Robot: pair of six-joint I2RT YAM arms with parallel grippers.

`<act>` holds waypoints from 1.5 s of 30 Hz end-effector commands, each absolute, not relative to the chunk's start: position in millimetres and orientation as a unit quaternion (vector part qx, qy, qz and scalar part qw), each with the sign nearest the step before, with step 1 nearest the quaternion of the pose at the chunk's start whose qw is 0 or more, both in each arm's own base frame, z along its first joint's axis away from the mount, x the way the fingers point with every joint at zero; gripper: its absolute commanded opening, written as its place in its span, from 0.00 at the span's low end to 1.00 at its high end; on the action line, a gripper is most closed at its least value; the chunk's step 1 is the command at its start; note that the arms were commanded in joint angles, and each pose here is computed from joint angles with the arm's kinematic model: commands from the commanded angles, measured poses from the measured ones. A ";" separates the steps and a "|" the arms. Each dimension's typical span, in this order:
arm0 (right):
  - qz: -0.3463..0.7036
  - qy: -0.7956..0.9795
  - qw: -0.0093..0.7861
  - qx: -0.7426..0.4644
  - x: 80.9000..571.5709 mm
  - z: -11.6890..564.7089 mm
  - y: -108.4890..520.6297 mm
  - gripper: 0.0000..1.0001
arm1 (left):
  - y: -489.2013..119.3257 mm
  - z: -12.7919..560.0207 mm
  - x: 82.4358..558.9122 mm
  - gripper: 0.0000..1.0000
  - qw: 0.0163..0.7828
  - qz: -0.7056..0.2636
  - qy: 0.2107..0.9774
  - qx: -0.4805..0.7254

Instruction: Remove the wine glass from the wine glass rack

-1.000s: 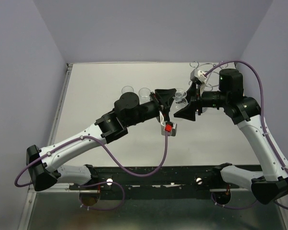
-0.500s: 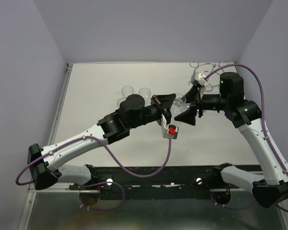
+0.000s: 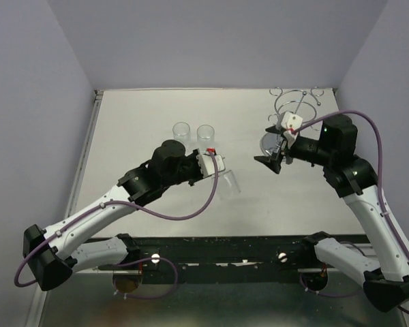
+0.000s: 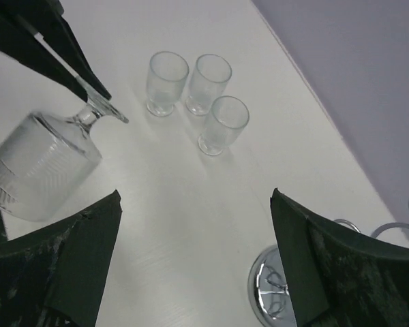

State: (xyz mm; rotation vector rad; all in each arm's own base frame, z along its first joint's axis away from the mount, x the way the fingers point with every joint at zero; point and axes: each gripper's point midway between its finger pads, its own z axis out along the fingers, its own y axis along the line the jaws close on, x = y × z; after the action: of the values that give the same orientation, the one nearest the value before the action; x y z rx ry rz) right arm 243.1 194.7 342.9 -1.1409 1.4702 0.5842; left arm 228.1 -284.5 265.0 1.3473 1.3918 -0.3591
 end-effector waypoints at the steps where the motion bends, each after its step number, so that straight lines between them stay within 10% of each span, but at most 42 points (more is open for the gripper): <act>1: 0.095 0.522 0.621 -0.577 251.0 333.4 180.5 0.95 | -281.8 230.5 193.5 0.00 0.445 -0.337 0.688 0.464; 10: 0.074 0.424 0.571 -0.699 216.4 268.3 205.2 0.94 | -273.6 240.9 235.5 0.00 0.418 -0.480 0.721 0.275; 33: 0.085 0.322 0.618 -0.712 207.1 286.7 299.6 0.95 | -276.2 246.9 239.3 0.00 0.399 -0.515 0.712 0.262; 45: 0.097 0.315 0.606 -0.724 197.6 276.0 307.2 0.74 | -273.4 247.3 232.6 0.00 0.399 -0.513 0.710 0.272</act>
State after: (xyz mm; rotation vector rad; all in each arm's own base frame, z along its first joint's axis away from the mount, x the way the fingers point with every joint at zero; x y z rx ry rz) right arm 196.1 303.6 276.5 -1.6906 0.7307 0.2315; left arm 240.1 -270.6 223.2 0.6259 1.8970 -1.2659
